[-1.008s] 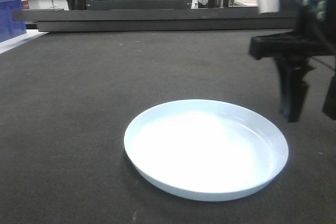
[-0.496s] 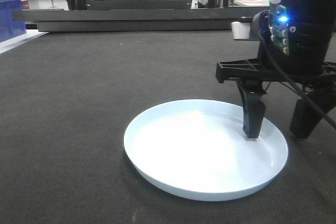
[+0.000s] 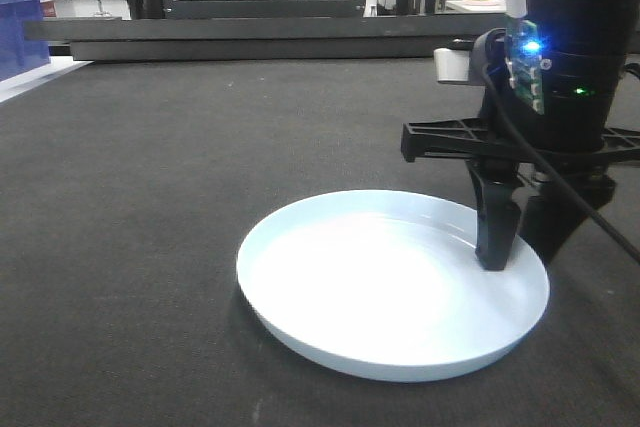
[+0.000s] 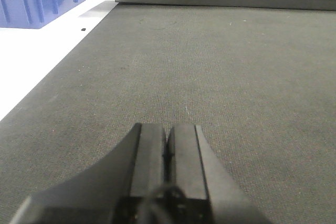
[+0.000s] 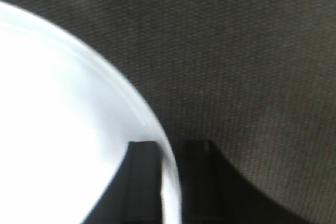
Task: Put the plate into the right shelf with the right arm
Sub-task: 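Lower the open right gripper to straddle the white plate's rim, then close the right gripper on the plate rim and lift it, then hold the plate upright in the right gripper beside the robot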
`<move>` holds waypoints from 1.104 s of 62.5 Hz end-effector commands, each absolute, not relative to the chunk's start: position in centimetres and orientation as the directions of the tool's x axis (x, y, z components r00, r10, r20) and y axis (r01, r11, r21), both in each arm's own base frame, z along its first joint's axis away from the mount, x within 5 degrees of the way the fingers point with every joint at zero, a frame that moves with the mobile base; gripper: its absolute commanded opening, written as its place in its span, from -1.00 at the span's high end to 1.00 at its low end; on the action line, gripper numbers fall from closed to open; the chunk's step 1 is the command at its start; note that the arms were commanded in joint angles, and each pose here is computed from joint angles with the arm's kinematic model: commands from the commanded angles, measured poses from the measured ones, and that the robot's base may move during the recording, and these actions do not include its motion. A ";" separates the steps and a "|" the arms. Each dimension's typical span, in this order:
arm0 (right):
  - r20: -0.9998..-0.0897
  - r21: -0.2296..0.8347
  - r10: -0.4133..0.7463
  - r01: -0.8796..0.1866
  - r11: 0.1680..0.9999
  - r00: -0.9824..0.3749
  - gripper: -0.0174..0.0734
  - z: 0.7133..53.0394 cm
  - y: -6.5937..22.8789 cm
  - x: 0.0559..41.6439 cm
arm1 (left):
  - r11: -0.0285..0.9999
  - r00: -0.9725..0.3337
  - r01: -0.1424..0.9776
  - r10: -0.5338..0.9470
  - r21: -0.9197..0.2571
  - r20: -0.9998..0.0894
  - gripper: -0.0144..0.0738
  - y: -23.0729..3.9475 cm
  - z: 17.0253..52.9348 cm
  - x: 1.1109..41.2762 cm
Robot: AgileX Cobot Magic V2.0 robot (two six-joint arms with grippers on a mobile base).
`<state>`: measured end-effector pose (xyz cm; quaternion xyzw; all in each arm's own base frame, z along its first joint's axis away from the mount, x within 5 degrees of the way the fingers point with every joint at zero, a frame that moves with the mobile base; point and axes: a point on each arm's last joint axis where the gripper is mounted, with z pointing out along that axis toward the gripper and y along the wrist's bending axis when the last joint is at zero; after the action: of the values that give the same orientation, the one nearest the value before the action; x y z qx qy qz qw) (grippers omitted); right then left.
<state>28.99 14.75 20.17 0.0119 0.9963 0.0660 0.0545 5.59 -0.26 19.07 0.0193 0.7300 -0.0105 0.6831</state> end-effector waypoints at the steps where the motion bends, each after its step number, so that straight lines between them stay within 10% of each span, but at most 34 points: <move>1: -0.181 0.153 0.029 0.000 0.988 -0.983 0.53 22.4 14.6 29.0 | 0.999 0.011 0.043 0.009 0.010 -1.000 0.78 -0.3 19.6 5.6; 39: -0.621 0.156 0.040 -0.074 0.985 -0.782 0.50 30.4 6.2 22.8 | 0.999 0.011 0.043 0.009 0.010 -1.000 0.78 -0.3 19.6 5.6; 69: -0.964 0.018 0.030 0.046 0.999 -0.263 0.50 33.5 -0.7 14.6 | 0.999 0.011 0.043 0.009 0.010 -1.000 0.78 -0.3 19.6 5.6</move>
<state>15.26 -0.55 31.41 0.0354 0.8545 0.0054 0.5182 5.59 -0.26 19.07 0.0193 0.7300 -0.0105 0.6831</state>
